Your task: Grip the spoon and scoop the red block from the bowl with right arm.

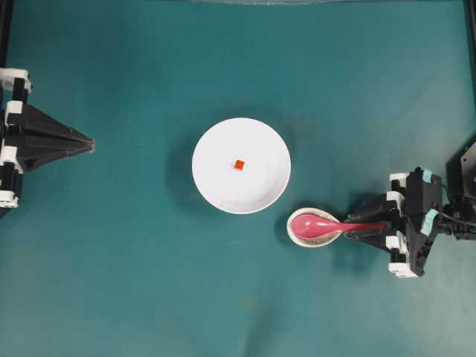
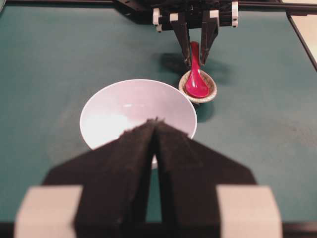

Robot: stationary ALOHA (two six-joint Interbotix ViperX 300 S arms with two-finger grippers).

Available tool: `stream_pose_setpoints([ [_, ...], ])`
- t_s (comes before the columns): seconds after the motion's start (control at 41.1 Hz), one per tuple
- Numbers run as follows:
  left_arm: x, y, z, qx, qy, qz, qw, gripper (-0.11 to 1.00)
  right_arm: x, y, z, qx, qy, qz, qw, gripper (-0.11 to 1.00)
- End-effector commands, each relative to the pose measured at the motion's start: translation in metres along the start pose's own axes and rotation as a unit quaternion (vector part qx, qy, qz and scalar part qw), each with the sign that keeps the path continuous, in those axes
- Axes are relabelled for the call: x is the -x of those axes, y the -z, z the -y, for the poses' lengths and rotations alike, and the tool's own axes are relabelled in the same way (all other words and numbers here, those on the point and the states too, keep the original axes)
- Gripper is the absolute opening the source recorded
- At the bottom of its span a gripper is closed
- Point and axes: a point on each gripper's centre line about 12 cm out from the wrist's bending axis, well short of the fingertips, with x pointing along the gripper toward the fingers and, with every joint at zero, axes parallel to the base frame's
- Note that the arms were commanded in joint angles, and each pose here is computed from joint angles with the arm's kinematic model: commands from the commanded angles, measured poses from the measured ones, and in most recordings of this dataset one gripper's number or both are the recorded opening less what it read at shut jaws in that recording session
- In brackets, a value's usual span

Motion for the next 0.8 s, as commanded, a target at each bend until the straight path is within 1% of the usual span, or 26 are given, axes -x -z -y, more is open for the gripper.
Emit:
stream_pose_setpoints([
  [0.0, -0.0012, -0.0037, 0.0003, 0.0, 0.001, 0.002, 1.0, 0.01, -0.0002, -0.0032, -0.0027, 0.006, -0.007, 0.008, 0.9999, 0.38],
  [0.195, -0.0012, -0.0033, 0.0003, 0.0, 0.001, 0.0, 1.0, 0.01, 0.0001, -0.0029, -0.0033, 0.036, -0.01, 0.008, 0.9993, 0.38],
  [0.292, -0.0012, -0.0033, 0.0003, 0.0, 0.001, 0.0, 1.0, 0.01, 0.0003, -0.0031, -0.0031, 0.056, -0.011, 0.01, 0.9983, 0.38],
  [0.414, -0.0012, -0.0033, 0.0006, 0.0, 0.001, 0.0, 1.0, 0.01, 0.0003, -0.0042, -0.003, 0.072, -0.01, 0.015, 0.9973, 0.38],
  [0.779, -0.0012, -0.0033, 0.0006, 0.0, 0.001, 0.0, 1.0, 0.01, 0.0006, -0.0044, -0.0026, 0.077, -0.009, 0.016, 0.9969, 0.37],
])
